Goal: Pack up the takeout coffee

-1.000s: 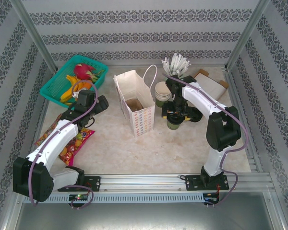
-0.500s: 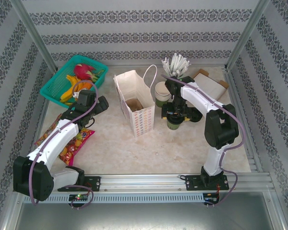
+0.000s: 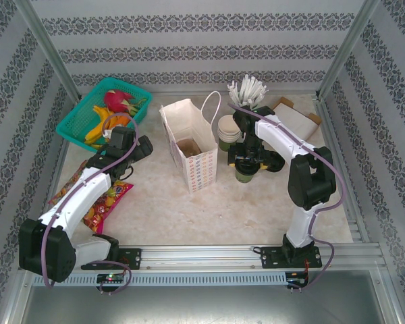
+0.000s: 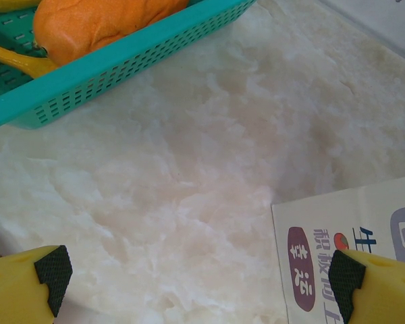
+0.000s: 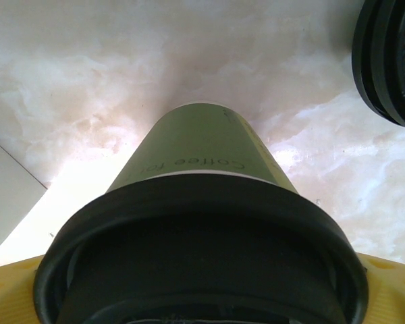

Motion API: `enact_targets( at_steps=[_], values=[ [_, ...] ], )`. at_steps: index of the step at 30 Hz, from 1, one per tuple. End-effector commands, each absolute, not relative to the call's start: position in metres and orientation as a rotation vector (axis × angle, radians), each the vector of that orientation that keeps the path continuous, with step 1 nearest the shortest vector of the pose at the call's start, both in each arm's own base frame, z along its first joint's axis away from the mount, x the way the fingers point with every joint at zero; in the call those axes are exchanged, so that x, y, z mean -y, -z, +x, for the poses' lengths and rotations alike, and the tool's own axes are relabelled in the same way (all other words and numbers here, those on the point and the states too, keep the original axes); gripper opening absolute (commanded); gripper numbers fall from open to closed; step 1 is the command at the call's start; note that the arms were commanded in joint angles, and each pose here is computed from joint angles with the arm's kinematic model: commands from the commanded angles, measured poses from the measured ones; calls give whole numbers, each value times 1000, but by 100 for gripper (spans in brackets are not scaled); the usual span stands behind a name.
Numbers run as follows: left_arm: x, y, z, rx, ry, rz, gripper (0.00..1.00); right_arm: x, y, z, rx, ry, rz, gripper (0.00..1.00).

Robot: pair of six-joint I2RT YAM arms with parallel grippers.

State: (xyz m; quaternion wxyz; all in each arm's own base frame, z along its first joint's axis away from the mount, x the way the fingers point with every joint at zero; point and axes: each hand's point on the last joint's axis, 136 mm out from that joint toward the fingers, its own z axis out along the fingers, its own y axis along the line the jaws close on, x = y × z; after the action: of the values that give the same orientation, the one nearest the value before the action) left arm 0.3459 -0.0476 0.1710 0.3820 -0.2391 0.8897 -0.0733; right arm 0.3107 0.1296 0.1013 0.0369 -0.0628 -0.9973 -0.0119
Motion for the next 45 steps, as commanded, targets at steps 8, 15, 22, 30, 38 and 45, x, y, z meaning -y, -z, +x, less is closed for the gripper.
enact_targets(
  at_steps=[8,15,22,30,38,45],
  values=[
    [53,-188,351,-2261,233,-575,100,-120,-118,304,3070,9,-163,86],
    [48,-217,377,-2272,281,-458,100,-119,-123,297,3068,23,-113,78],
    [57,-261,427,-2254,334,-178,100,-129,-132,287,3077,94,-25,74],
    [107,-303,463,-2178,468,296,98,-136,-147,272,3100,157,81,73],
    [148,-297,463,-2203,534,690,91,-133,-158,264,3121,161,98,73],
    [175,-293,463,-2174,573,882,76,-129,-166,260,3143,156,99,73]
  ],
)
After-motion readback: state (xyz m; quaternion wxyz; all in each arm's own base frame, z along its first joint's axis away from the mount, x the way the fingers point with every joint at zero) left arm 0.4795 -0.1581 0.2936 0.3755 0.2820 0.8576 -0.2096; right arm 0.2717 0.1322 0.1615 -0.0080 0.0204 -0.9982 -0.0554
